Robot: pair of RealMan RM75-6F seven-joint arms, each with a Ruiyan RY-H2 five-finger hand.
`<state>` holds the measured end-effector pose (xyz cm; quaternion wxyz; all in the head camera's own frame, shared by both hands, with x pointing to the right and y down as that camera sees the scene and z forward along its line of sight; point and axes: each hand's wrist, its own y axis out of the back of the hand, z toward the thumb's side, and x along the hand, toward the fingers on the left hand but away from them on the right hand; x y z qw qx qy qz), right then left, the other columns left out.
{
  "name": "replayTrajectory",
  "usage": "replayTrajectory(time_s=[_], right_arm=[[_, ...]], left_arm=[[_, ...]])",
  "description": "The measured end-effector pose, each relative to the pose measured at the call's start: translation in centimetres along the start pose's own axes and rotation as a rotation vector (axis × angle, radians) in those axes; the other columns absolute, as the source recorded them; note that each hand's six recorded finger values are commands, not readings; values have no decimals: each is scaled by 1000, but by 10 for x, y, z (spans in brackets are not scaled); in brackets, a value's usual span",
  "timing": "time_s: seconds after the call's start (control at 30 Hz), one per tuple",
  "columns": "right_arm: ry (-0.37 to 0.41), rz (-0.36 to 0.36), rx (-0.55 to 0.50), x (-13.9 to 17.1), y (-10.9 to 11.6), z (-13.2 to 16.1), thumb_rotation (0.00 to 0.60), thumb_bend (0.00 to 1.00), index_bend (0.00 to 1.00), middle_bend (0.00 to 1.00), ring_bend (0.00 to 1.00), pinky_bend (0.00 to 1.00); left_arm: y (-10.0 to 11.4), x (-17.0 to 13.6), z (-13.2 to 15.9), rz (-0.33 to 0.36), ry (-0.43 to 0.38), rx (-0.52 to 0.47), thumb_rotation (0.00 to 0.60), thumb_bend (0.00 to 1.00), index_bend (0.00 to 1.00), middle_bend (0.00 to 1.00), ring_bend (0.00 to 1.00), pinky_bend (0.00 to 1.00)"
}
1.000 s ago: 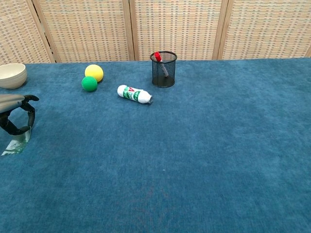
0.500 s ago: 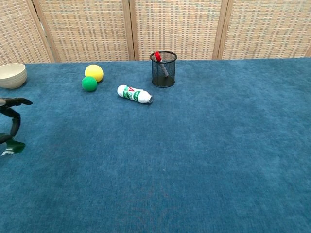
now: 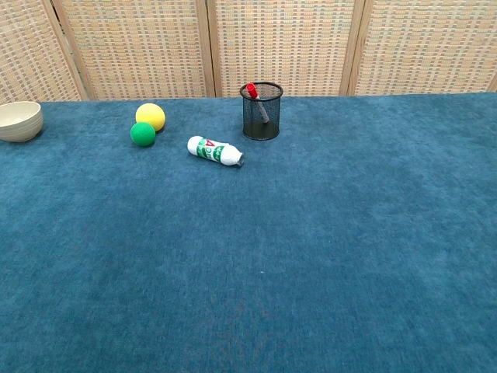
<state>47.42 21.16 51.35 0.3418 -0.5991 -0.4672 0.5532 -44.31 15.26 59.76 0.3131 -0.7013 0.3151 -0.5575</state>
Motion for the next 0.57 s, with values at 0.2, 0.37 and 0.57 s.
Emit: replayTrajectory(time_s=[0.2, 0.37, 0.57], right_arm=[[-1, -1, 1, 0, 0, 0, 600, 53, 54, 0, 0, 0], [2, -4, 1, 0, 1, 1, 600, 53, 54, 0, 0, 0], [6, -12, 1, 2, 2, 2, 600, 56, 54, 0, 0, 0]], left_arm=[[22, 9, -20, 104, 84, -36, 600, 1, 0, 0, 0, 0], [41, -1, -34, 214, 135, -77, 600, 0, 0, 0, 0, 0], [53, -34, -46, 296, 177, -98, 600, 0, 0, 0, 0, 0]])
